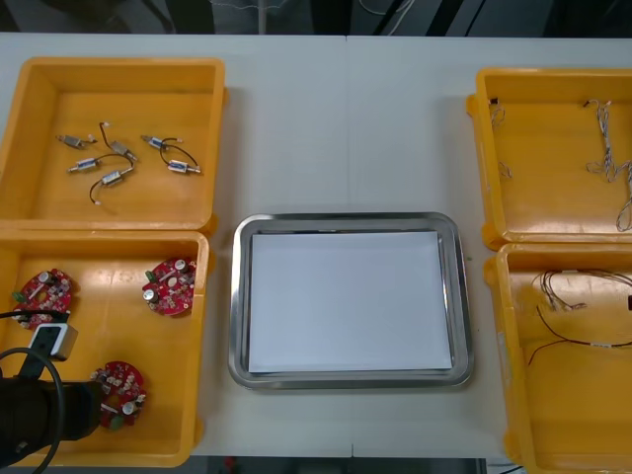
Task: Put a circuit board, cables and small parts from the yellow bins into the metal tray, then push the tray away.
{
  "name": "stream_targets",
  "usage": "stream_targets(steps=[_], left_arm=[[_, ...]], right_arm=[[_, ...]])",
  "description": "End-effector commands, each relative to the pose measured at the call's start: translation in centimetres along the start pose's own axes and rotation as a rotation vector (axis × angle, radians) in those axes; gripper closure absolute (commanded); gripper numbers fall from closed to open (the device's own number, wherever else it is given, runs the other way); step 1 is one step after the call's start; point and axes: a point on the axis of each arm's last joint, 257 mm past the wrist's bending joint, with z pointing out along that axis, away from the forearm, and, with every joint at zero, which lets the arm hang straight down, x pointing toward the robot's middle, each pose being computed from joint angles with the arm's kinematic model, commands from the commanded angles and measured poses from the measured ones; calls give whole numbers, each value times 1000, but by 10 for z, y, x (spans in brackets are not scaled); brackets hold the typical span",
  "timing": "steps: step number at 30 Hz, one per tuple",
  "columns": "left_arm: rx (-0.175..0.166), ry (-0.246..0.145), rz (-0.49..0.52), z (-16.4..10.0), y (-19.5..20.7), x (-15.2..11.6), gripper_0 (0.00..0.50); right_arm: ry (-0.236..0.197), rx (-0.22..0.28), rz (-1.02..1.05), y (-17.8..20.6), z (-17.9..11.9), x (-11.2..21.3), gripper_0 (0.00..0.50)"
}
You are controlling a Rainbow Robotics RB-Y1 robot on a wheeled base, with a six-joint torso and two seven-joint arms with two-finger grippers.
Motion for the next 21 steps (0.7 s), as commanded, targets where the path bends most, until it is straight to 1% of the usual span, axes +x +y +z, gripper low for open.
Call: stream_targets(steps=[1,6,9,11,14,17,19,21], left_arm=[[-10,5,32,-4,6,1,500],[-7,-14,26,-7,7,-13,500],[-15,-12,24,-11,10,-24,500],[-10,-11,16,-13,9,-30,500],[-4,-7,7,-18,9,-40,500],[-18,-10,13,-23,13,-52,500],[-26,-16,19,-25,14,-60,500],[-36,-15,23,-27,16,-65,500]], right_arm=[[-18,49,-31,-17,-11,-15,0],[-24,49,-23,-18,-11,-16,0],[-23,47,-15,-18,-12,-16,0],[-21,46,-7,-17,-12,-15,0],[0,38,23,-18,-15,-12,0],[32,27,84,-20,-24,-7,0],[38,11,136,-20,-29,-5,0],[37,8,170,-22,-33,-5,0]])
